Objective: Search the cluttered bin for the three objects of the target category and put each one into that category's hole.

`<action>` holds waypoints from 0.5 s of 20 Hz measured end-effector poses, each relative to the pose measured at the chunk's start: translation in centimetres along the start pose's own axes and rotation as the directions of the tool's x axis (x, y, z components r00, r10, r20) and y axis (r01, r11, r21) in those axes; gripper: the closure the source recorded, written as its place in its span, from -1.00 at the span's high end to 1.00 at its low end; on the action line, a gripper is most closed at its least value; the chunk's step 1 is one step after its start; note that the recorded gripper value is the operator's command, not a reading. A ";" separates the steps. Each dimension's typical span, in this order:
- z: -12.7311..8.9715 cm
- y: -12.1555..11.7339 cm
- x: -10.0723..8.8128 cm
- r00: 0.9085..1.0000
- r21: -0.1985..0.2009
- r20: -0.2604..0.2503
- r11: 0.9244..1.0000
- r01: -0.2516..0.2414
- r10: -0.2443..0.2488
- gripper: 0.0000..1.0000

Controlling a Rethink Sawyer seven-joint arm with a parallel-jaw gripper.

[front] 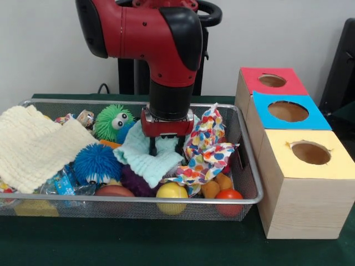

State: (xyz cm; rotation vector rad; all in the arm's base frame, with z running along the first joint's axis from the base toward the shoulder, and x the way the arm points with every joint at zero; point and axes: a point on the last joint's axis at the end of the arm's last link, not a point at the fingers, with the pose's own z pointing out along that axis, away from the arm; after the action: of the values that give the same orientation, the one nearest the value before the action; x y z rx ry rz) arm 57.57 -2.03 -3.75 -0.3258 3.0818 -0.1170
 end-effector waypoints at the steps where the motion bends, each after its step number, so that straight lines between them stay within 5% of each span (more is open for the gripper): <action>1: 0.0 0.0 0.0 1.000 0.001 0.000 1.000 0.001 -0.001 1.00; 10: 0.1 0.0 0.0 1.000 0.000 0.001 1.000 0.005 -0.005 1.00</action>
State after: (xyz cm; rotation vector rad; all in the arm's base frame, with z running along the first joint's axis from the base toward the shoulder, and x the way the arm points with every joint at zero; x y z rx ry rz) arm 57.61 -1.98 -3.84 -0.3332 3.0797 -0.1173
